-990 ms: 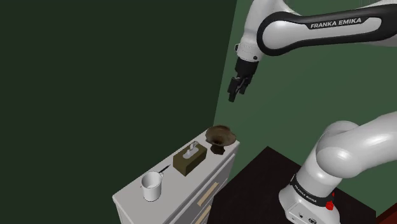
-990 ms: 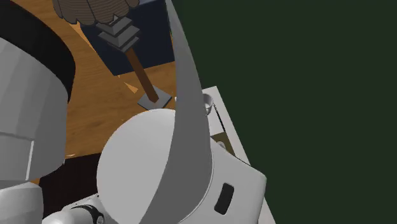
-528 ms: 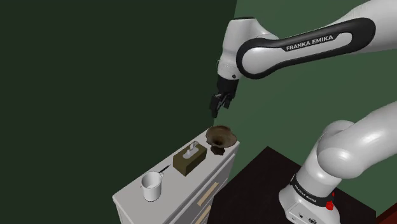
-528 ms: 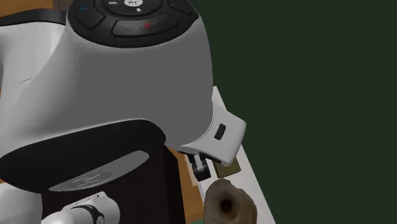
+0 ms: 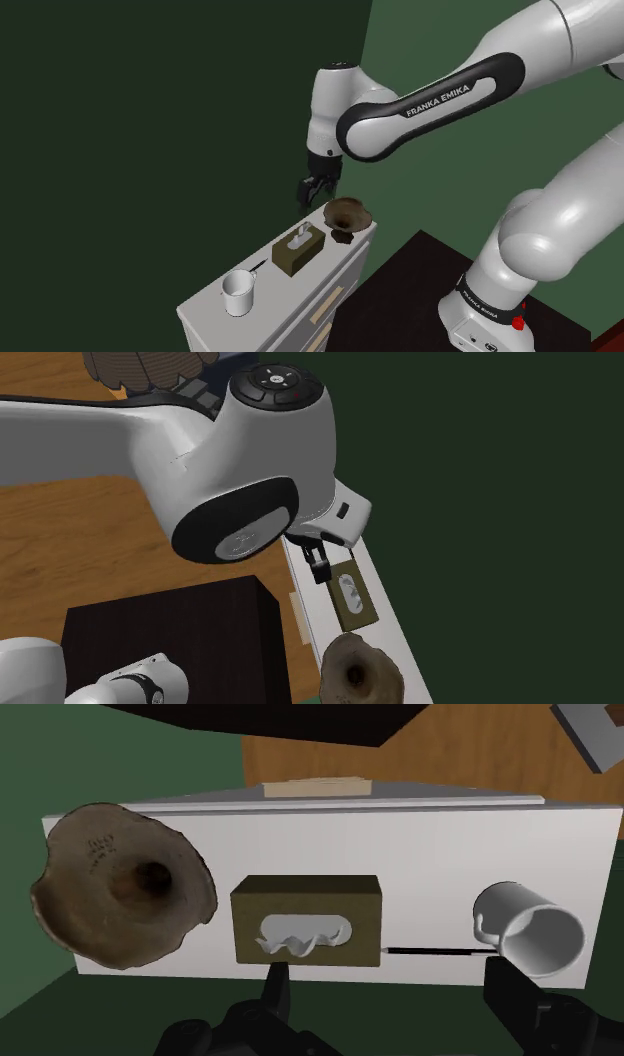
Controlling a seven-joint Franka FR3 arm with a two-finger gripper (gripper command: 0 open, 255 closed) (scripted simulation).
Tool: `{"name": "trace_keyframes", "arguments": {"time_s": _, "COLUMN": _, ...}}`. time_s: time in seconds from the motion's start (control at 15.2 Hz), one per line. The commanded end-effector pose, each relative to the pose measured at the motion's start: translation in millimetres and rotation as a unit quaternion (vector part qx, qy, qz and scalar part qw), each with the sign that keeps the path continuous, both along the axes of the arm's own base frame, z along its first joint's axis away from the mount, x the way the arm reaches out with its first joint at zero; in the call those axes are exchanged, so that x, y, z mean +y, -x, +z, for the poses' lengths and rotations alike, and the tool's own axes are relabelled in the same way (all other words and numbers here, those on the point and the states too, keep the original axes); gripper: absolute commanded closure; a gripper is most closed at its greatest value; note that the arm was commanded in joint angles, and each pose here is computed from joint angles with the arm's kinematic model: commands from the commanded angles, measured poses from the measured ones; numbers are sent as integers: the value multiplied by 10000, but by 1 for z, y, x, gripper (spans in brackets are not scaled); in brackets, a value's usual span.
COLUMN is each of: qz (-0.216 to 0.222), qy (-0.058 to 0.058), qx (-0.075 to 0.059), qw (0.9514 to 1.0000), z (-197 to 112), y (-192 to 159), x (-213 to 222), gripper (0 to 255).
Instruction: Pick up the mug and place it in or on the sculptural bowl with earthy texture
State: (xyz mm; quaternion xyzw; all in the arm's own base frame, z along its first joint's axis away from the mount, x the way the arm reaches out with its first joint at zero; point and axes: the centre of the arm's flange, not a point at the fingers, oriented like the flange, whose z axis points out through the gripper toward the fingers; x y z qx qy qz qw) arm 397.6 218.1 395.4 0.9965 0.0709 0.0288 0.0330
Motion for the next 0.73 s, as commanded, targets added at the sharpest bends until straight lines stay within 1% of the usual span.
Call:
{"name": "trace_keyframes", "arguments": {"time_s": 0.0, "qz": -6, "qy": -10, "qx": 14, "qw": 10000, "z": -21, "y": -6, "x": 21, "gripper": 0}}
{"name": "trace_keyframes", "arguments": {"time_s": 0.66, "qz": -7, "qy": 3, "qx": 91, "qw": 10000, "z": -108, "y": -33, "x": 118, "gripper": 0}}
